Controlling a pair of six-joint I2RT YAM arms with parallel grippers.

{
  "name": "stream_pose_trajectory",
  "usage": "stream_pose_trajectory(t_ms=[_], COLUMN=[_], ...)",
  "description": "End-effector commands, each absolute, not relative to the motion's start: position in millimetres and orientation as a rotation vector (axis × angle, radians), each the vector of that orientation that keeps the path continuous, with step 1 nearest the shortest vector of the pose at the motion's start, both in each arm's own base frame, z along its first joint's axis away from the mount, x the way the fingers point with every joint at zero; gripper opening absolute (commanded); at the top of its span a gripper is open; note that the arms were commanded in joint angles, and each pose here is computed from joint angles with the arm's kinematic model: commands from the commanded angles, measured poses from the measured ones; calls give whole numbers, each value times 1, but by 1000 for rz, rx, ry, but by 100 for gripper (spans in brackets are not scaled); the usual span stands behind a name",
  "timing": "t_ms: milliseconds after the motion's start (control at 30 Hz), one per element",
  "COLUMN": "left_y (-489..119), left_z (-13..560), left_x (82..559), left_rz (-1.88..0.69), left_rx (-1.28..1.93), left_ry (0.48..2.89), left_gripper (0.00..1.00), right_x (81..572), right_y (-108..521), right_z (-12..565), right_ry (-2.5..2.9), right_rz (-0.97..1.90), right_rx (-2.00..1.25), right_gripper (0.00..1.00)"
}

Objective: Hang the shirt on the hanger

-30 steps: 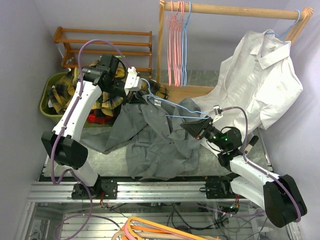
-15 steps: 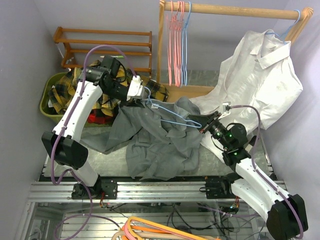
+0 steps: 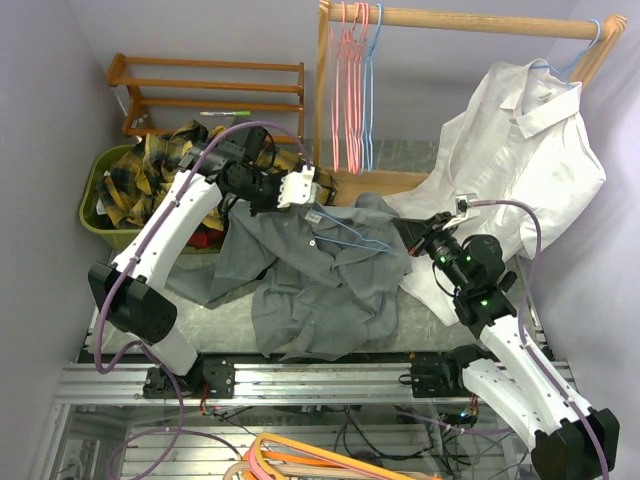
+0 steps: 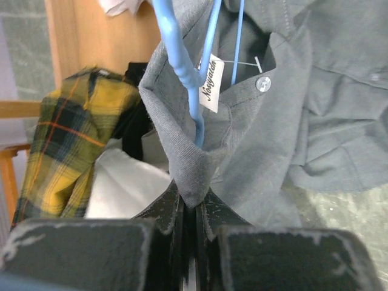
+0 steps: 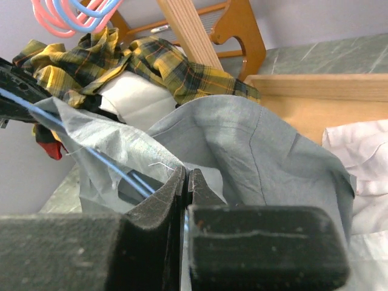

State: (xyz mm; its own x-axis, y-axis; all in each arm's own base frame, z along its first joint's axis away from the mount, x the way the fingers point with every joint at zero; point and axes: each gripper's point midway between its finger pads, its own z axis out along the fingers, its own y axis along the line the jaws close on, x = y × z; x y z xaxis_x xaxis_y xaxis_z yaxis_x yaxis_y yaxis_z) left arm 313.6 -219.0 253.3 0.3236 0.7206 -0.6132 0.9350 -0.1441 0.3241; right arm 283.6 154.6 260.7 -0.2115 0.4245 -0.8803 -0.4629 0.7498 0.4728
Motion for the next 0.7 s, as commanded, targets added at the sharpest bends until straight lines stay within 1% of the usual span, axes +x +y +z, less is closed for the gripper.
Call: stream_pose_trajectory(t_ms=[0, 233, 433, 600, 667], left_y=[-200, -208, -202, -207, -214], left_z=[274, 285, 276, 267, 261], left_x=[359, 367, 378, 383, 383], left_rz=[-84, -55, 84, 91, 87], left_rx=[1746, 1675, 1653, 1572, 1537], left_ry=[1579, 1588, 1634, 1686, 1718], left_gripper=[7, 7, 7, 7, 7], right_x=[285, 285, 283, 266, 265], right_y=[145, 145, 141, 162, 164], right_z=[270, 258, 262, 290, 296], right_ry=[1585, 1624, 1638, 1626, 1630], right_rz=[733, 708, 679, 832, 851], right_rx=[-55, -75, -83, -153, -152], right_gripper=[0, 0, 0, 0, 0])
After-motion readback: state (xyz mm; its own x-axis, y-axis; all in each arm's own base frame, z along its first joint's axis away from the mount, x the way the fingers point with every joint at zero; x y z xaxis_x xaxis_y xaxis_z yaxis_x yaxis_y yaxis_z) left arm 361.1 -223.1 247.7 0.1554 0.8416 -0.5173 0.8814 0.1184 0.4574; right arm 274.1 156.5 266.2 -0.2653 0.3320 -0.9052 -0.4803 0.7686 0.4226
